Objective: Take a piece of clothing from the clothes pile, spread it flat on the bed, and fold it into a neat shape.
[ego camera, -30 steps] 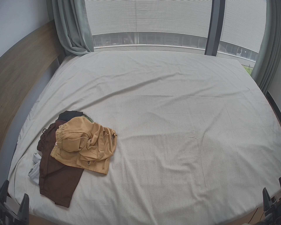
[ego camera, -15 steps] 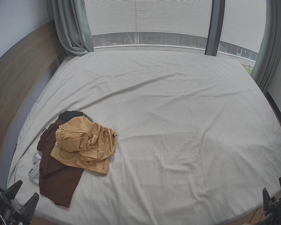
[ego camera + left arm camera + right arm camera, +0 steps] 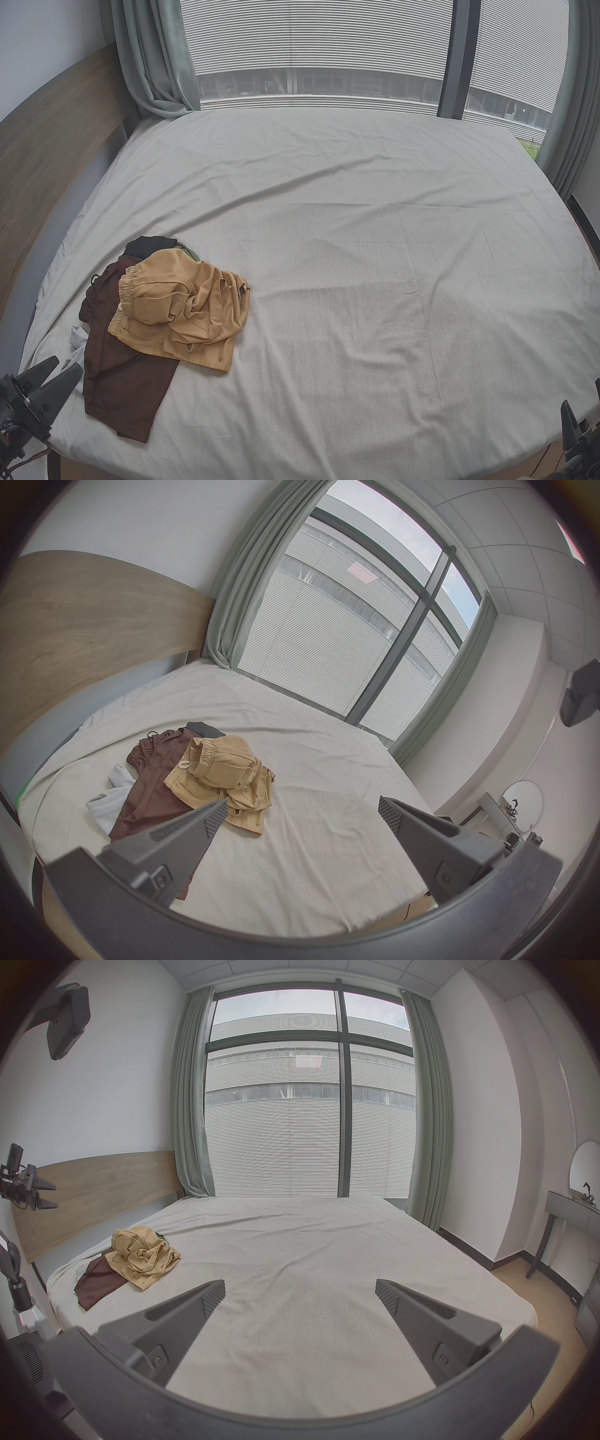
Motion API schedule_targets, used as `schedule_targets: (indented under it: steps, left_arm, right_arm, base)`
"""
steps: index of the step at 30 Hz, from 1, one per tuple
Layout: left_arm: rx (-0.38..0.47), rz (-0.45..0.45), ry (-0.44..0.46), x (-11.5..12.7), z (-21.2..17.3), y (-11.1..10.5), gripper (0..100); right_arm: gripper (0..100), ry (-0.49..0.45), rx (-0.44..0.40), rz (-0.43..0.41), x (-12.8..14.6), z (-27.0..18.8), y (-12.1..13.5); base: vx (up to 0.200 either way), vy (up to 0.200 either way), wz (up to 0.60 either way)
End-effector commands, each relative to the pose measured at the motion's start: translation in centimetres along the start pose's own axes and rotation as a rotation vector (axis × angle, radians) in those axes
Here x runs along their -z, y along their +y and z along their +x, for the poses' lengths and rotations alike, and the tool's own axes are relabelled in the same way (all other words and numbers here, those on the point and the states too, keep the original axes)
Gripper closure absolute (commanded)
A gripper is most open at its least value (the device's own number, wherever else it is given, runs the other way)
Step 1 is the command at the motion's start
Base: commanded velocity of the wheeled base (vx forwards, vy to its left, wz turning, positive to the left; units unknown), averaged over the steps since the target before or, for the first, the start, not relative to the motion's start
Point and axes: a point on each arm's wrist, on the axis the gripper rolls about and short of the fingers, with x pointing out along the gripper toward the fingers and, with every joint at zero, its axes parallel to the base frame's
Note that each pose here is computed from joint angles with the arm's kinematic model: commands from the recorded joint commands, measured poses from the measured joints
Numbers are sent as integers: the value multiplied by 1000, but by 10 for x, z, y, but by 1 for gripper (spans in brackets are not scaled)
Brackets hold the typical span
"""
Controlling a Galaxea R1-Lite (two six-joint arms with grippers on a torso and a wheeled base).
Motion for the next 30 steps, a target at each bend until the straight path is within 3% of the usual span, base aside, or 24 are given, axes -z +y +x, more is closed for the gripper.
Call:
schedule_targets:
  steps: [1,13,20,30]
  left_arm:
    - [-23,-10,60,-9,22,1,0]
    - [-57,15,160,-17,61,20,0]
    - [-36,32,209,-23,81,50,0]
    - [-35,24,239,-24,113,74,0]
  right_arm:
    - [0,-2,1,0,4,0,0]
    - [0,-2,1,0,4,0,0]
    - [0,-2,1,0,4,0,0]
    - [0,-2,1,0,4,0,0]
  base:
    - [0,0,0]
    - [0,0,0]
    - [0,0,0]
    - [0,0,0]
